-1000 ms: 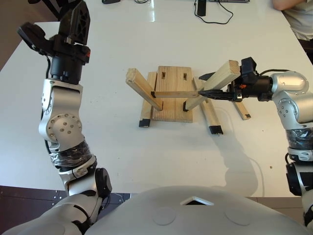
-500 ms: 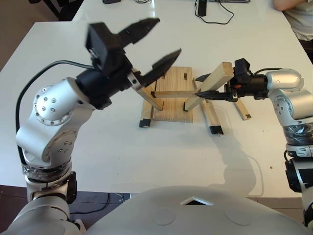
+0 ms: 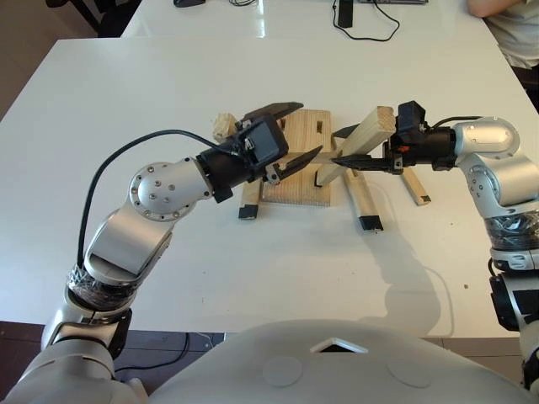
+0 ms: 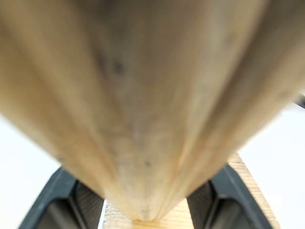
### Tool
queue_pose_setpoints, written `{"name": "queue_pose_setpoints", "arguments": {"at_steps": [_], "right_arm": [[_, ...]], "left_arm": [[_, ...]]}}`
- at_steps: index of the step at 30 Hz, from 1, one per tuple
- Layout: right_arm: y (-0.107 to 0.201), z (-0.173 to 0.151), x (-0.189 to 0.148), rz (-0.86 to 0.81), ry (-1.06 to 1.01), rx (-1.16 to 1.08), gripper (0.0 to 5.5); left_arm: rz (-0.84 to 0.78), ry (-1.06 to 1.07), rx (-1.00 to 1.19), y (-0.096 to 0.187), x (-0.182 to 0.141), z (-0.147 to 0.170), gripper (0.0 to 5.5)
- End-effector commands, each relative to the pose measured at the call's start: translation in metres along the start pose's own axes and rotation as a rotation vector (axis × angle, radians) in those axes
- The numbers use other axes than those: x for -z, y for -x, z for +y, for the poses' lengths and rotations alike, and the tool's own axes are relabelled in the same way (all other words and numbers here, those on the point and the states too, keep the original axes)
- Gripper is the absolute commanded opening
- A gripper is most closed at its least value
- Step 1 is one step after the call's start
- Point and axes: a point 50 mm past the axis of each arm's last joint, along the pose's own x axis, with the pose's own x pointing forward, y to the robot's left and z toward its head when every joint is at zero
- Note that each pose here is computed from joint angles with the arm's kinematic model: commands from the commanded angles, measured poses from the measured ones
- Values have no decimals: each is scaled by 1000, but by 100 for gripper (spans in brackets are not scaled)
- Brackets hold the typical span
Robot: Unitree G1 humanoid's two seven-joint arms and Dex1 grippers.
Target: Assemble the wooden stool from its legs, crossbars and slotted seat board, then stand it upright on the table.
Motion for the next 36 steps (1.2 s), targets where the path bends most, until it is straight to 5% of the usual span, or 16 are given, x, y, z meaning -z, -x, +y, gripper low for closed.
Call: {"name": "queue_pose_setpoints", "arguments": {"at_steps": [1, 33, 36], "right_arm": [[1, 4, 21, 134, -50, 18, 203], [-12, -3, 2, 103, -93, -42, 203], [-14, -1, 4, 114, -84, -60, 203]], "left_arm": [[115, -36, 32, -4, 18, -8, 333], [275, 14, 70, -39, 61, -40, 304], [293, 17, 91, -40, 67, -39, 261]]}}
